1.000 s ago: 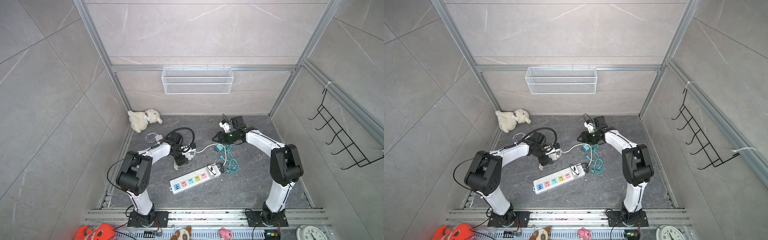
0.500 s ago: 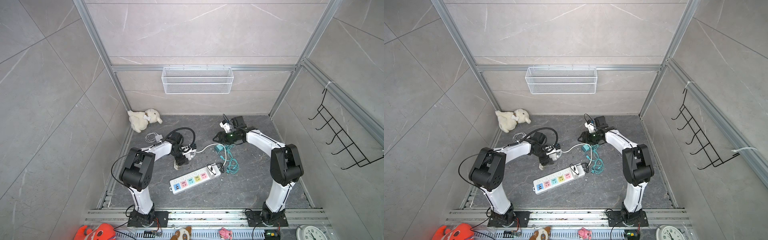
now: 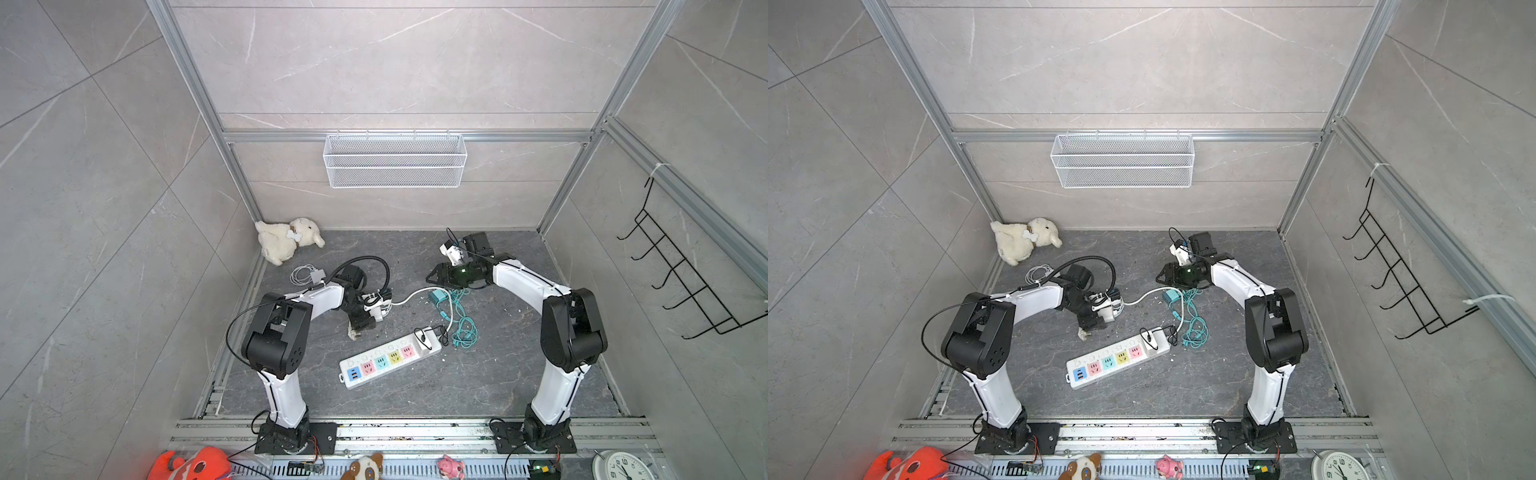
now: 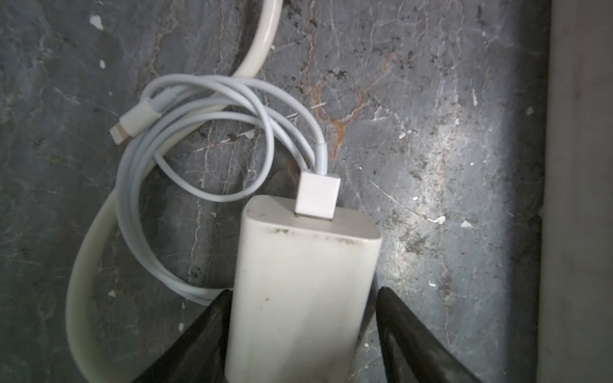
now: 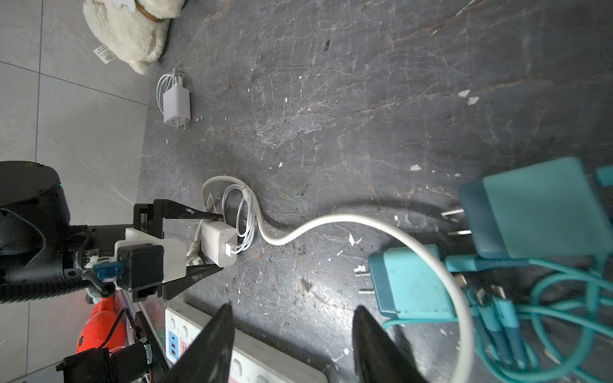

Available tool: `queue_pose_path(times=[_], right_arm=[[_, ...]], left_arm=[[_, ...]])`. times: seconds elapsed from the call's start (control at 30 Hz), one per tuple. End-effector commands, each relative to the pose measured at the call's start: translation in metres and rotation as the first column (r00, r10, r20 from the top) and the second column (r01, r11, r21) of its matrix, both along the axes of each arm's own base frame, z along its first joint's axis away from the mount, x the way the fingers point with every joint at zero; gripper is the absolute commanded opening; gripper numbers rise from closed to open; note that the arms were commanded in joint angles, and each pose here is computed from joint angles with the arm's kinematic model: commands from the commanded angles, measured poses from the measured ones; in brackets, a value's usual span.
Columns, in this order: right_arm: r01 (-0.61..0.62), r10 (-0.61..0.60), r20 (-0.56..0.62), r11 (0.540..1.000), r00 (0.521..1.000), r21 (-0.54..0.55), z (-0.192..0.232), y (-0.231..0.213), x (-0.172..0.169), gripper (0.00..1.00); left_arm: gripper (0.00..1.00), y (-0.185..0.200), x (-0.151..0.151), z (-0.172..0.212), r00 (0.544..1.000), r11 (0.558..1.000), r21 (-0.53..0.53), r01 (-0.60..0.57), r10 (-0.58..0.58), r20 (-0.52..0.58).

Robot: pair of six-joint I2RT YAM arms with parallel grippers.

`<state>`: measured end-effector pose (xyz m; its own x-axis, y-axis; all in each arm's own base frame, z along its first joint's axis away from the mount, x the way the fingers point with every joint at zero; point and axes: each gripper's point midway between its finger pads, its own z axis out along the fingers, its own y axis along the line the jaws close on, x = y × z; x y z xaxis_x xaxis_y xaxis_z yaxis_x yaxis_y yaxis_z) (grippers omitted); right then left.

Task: Insert the plug

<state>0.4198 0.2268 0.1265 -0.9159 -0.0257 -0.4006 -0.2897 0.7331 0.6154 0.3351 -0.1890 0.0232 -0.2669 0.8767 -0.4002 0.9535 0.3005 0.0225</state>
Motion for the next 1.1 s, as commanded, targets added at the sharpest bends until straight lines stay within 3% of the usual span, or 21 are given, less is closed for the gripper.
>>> queue_pose_path(times=[0.0, 0.4, 0.57, 0.83, 1.07], right_arm=[[-0.014, 0.014, 0.026, 1.0, 1.0, 0.004, 0.016, -0.002, -0.006, 0.59], [0.008, -0.01, 0.071, 1.0, 0.997, 0.021, 0.046, -0.01, -0.026, 0.59], [0.033, -0.038, 0.104, 0.998, 0.994, 0.049, 0.069, -0.015, -0.039, 0.58], [-0.016, 0.001, 0.138, 0.994, 0.99, 0.112, 0.106, -0.004, -0.065, 0.59], [-0.084, 0.061, 0.163, 0.987, 0.985, 0.135, 0.126, 0.017, -0.076, 0.59]], left_arm=[[0.68, 0.004, 0.001, -0.004, 1.0, 1.0, 0.021, 0.008, -0.007, -0.016], [0.43, -0.002, 0.015, 0.01, 0.998, 0.998, -0.001, -0.055, 0.055, 0.005], [0.4, -0.016, 0.025, 0.049, 0.991, 0.986, -0.13, -0.104, 0.113, 0.066], [0.35, -0.046, 0.031, 0.123, 0.972, 0.898, -0.419, -0.132, 0.201, 0.125], [0.34, -0.064, 0.025, 0.169, 0.947, 0.768, -0.636, -0.072, 0.253, 0.198]])
